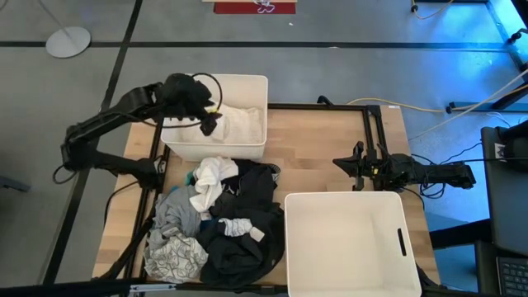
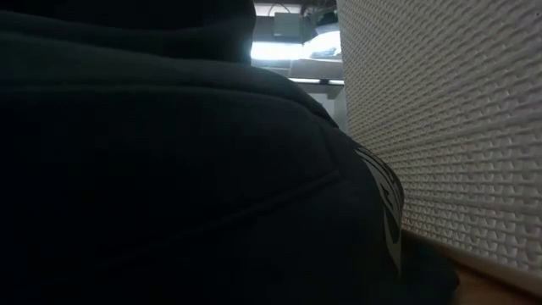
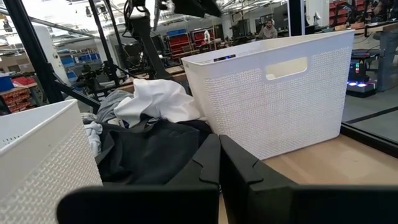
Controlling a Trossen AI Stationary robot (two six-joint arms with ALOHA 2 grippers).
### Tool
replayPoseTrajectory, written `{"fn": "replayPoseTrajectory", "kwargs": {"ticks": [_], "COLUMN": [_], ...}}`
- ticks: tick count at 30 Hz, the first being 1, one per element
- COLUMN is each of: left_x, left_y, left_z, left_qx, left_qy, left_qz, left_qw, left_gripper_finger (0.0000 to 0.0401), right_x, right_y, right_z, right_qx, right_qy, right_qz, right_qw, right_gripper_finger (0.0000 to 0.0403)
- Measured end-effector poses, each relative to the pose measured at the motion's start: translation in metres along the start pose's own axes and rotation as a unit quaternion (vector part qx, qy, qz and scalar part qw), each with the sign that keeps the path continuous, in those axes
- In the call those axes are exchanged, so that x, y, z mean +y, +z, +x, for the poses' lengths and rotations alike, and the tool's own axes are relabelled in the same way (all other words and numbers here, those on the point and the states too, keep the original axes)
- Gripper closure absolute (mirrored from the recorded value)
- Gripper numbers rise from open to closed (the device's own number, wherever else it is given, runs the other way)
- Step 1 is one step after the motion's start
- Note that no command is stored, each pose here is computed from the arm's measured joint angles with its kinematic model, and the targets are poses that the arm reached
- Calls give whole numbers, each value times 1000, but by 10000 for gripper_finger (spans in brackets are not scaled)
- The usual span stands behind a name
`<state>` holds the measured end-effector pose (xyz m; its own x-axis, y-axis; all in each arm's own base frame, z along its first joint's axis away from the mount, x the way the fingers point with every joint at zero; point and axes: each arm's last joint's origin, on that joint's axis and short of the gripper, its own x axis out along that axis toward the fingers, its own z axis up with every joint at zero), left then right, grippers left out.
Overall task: Sort clothes
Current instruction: Put the white shirt into the top left laundry bin
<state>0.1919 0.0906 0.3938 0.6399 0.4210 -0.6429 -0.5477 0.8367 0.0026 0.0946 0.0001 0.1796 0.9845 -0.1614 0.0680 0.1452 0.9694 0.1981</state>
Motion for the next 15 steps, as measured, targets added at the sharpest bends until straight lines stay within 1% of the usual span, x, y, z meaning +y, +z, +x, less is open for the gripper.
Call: {"fn": "replayPoseTrajectory", "kwargs": {"ticks": [4, 5, 7, 12, 15], "left_x": [-28, -35, -47, -72, -81], "left_y": [-4, -6, -11, -25, -36], "left_z": [-6, -8, -10, -17, -24], "left_qx": [7, 15, 31, 77, 111], "left_qy": [-66, -77, -94, -113, -103], "left_qz": [21, 20, 0, -41, -61], "left_qw": [998, 997, 995, 990, 987], "left_gripper_finger": [175, 174, 174, 174, 174], "right_x": [0, 0, 0, -1, -1], "right_y": [0, 0, -1, -3, -3], "right_z": [0, 0, 0, 0, 0], "right_qx": [0, 0, 3, 15, 15], "right_qy": [-4, -4, -6, -13, -13], "right_qz": [-3, -3, -4, -8, -8], "right_qw": [1000, 1000, 1000, 1000, 1000], "right_gripper_finger": [400, 400, 400, 400, 400]}}
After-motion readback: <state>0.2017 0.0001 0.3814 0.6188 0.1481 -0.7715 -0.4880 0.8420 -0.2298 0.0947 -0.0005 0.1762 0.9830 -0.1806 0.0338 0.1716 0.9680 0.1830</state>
